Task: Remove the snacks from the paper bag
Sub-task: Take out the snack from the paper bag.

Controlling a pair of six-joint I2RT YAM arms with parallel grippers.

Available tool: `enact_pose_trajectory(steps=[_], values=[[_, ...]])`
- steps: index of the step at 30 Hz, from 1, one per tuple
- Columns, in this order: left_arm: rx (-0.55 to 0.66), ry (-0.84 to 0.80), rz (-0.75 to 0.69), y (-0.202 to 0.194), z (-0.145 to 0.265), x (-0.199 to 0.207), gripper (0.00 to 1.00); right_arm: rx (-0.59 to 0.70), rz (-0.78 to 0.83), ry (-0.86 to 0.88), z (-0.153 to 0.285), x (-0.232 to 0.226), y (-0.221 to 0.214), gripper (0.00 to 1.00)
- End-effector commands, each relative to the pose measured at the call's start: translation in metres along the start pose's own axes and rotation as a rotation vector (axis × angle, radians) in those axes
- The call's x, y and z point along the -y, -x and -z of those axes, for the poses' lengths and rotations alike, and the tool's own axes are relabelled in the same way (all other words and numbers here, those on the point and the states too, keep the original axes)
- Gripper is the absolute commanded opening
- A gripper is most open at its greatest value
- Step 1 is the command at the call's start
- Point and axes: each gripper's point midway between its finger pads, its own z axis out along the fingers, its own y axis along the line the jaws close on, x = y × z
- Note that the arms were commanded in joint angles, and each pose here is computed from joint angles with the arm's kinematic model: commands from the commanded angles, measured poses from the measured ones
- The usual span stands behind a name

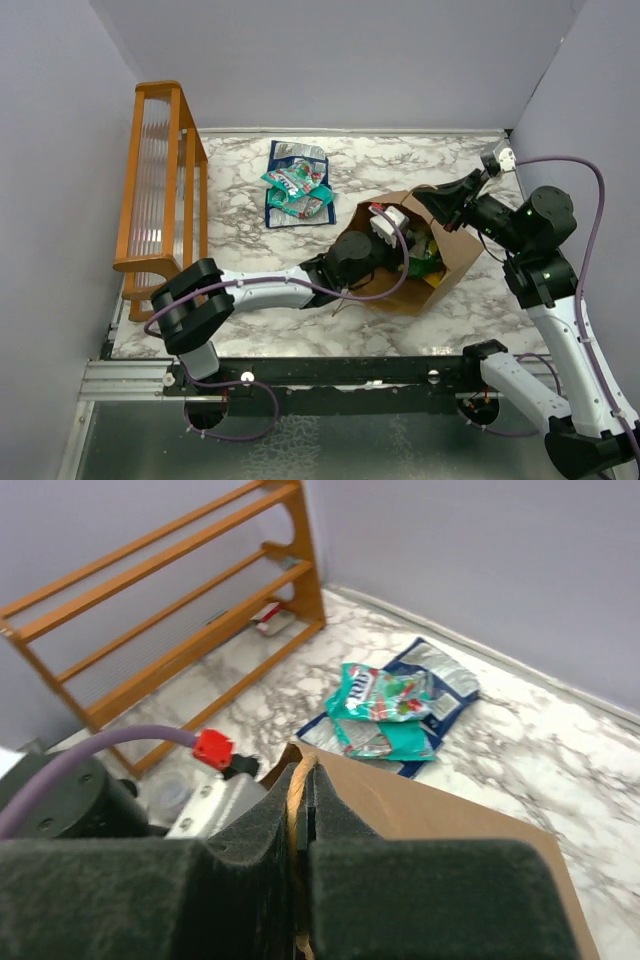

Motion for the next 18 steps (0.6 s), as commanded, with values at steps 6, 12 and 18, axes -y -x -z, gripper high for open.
enact_pose_trajectory(steps=[6, 12, 18], values=[[-0.038, -0.063, 0.022, 0.028, 0.039, 0.016, 0.0, 0.061, 0.016, -0.365, 0.023, 0.051, 0.022, 0.01], [0.011, -0.116, 0.043, 0.077, 0.064, 0.03, 0.0, 0.048, 0.067, -0.448, 0.039, 0.059, 0.023, 0.01], [0.044, -0.18, 0.041, 0.129, 0.088, 0.046, 0.0, 0.038, 0.086, -0.503, 0.05, 0.066, 0.009, 0.01]])
